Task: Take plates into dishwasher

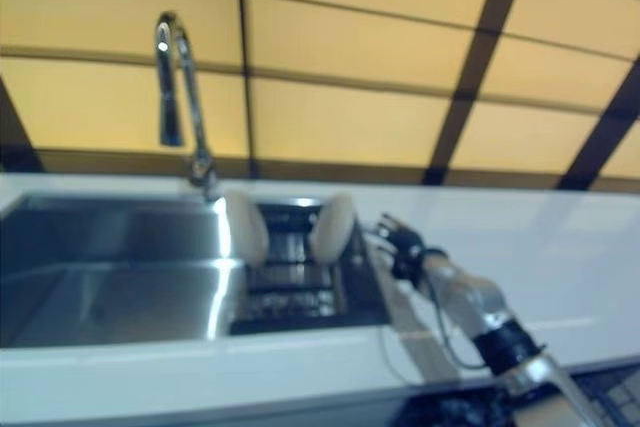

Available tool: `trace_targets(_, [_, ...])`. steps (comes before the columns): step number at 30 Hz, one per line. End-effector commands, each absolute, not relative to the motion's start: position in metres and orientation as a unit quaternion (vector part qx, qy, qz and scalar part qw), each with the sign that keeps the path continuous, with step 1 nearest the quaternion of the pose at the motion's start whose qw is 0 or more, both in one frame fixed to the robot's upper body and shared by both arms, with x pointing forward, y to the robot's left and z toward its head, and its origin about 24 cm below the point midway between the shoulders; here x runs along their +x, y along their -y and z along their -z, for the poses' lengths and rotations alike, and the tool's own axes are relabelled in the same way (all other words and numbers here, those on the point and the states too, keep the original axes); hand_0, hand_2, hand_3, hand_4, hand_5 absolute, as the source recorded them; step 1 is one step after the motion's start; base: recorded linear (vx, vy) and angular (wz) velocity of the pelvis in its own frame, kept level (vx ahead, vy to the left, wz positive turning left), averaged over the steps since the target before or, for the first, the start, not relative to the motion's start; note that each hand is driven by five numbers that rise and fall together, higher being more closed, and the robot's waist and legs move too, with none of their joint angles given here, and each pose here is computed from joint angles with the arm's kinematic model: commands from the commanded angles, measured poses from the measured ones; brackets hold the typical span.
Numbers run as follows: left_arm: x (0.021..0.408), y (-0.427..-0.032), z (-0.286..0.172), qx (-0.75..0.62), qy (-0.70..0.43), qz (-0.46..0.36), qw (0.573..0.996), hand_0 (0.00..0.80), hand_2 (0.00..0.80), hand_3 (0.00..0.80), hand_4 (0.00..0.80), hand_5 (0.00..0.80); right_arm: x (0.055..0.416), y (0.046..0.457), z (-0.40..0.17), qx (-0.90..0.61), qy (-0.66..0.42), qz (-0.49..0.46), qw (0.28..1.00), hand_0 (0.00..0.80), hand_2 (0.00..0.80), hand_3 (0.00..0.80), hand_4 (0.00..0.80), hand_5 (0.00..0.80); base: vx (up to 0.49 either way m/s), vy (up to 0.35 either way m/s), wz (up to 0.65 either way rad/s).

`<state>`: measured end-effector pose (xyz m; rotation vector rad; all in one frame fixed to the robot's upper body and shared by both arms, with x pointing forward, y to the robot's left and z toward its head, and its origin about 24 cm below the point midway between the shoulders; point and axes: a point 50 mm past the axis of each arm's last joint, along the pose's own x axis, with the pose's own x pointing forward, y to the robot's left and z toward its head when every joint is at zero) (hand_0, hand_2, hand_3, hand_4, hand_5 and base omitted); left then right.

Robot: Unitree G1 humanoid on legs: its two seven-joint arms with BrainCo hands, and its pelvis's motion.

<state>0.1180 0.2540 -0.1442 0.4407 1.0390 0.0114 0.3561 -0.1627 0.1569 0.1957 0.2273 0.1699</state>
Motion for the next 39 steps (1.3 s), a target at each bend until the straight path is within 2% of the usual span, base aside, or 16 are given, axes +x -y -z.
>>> trace_targets(1, [0.128, -0.253, 0.143, 0.22, -0.486, 0.002, 0.846, 0.0, 0.0, 0.0, 0.0, 0.0, 0.37, 0.148, -0.195, 0.099, -0.062, -0.1, 0.988, 0.0, 0.0, 0.0, 0.0, 0.0, 0.0, 0.0, 0.0])
trace_targets(19, [0.128, -0.244, 0.145, 0.224, -0.488, 0.024, 0.843, 0.0, 0.0, 0.0, 0.0, 0.0, 0.377, 0.15, -0.199, 0.095, -0.062, -0.071, 0.991, 0.0, 0.0, 0.0, 0.0, 0.0, 0.004, 0.0, 0.0])
trace_targets(39, [0.131, -0.24, 0.145, 0.227, -0.487, 0.033, 0.843, 0.0, 0.0, 0.0, 0.0, 0.0, 0.372, 0.119, -0.191, 0.087, -0.074, -0.127, 0.985, 0.0, 0.0, 0.0, 0.0, 0.0, 0.0, 0.0, 0.0])
